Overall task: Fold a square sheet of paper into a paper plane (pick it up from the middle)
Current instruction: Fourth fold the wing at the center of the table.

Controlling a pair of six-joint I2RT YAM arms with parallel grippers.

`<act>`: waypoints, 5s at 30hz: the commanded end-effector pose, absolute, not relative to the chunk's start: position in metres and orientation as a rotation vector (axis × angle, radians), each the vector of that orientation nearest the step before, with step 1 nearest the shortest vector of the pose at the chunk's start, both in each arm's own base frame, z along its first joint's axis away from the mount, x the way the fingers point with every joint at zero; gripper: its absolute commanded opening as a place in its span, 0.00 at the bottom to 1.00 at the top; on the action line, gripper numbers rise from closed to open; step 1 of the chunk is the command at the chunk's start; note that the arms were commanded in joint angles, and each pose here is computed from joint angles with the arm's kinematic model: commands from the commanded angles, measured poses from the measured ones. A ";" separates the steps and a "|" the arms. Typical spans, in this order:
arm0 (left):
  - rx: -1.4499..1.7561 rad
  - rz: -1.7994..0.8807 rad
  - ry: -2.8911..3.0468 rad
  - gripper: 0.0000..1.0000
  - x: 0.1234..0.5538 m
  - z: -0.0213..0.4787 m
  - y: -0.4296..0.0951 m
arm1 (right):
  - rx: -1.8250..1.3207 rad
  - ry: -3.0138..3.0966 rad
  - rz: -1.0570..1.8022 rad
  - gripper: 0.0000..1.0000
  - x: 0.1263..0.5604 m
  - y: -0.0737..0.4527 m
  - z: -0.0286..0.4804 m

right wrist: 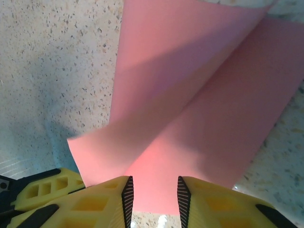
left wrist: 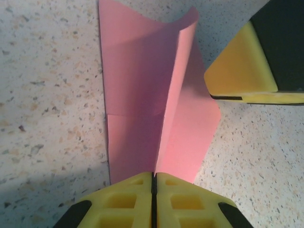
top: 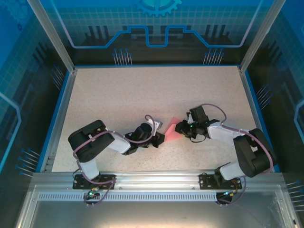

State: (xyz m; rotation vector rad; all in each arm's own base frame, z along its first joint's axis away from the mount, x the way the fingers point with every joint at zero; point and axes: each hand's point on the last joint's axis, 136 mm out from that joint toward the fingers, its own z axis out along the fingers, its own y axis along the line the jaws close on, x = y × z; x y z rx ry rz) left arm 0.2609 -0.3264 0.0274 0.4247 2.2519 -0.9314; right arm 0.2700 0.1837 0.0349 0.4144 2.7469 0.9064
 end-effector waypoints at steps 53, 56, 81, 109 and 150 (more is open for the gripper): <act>0.158 -1.137 2.536 0.14 0.280 0.031 -0.330 | 0.303 2.723 0.977 0.42 0.278 0.202 0.033; 0.089 -1.200 2.540 0.13 0.281 0.032 -0.328 | 0.243 2.680 0.988 0.43 0.279 0.202 0.045; 0.029 -1.293 2.590 0.15 0.276 0.021 -0.331 | 0.318 2.790 0.946 0.45 0.281 0.215 0.028; -0.005 -1.224 2.488 0.42 0.283 0.062 -0.307 | 0.573 3.038 0.422 0.43 0.250 0.168 -0.031; 0.205 -1.382 2.610 0.27 0.285 0.036 -0.347 | 0.614 3.150 0.335 0.44 0.237 0.168 -0.047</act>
